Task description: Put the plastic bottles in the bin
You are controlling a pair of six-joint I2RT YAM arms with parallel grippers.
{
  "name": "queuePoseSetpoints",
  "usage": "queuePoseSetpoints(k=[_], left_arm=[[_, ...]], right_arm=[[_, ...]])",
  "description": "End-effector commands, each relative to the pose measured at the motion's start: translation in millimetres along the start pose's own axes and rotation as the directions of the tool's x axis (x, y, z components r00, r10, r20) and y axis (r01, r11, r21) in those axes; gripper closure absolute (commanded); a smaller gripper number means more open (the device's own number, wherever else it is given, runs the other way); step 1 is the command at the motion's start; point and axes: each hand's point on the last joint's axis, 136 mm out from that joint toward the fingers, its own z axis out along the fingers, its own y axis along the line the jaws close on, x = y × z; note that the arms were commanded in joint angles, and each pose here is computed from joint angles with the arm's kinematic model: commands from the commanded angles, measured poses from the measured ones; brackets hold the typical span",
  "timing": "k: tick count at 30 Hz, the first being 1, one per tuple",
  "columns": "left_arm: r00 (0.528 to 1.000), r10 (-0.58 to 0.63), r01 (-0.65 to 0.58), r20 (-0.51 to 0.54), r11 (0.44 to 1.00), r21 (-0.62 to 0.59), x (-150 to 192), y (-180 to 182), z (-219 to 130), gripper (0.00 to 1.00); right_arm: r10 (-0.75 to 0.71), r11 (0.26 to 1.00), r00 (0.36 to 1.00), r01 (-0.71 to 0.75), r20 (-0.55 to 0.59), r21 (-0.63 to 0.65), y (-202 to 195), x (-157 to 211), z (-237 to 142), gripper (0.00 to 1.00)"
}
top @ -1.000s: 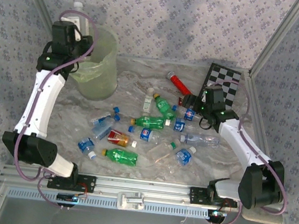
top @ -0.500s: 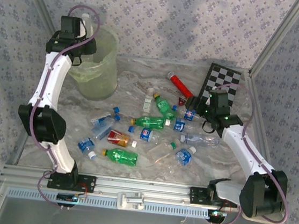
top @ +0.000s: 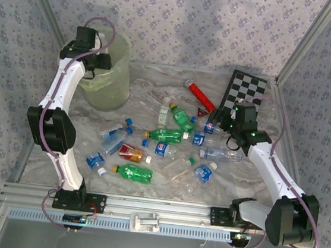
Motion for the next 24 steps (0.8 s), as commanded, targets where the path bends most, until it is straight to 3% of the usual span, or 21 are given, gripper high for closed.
queuePoseSetpoints(k=[1, 6, 16, 24], left_arm=[[0.998, -0.023, 0.022, 0.057, 0.999, 0.024, -9, -2, -6, 0.4], [0.998, -0.021, 0.02, 0.059, 1.0, 0.024, -8, -2, 2, 0.37], [0.996, -0.021, 0.02, 0.086, 1.0, 0.011, -17, -1, -8, 0.18], [0.973, -0.024, 0.016, 0.229, 0.999, 0.037, -58, -7, -62, 0.13]], right_arm=[[0.021, 1.0, 1.0, -0.021, 0.003, 0.011, -5, 1, -4, 0.0], [0.023, 1.0, 1.0, -0.023, 0.006, 0.017, -7, 1, -5, 0.0], [0.029, 0.999, 0.999, -0.029, 0.017, 0.013, -6, -1, -8, 0.0], [0.036, 0.999, 0.999, -0.036, 0.018, 0.001, -5, -1, -7, 0.0]])
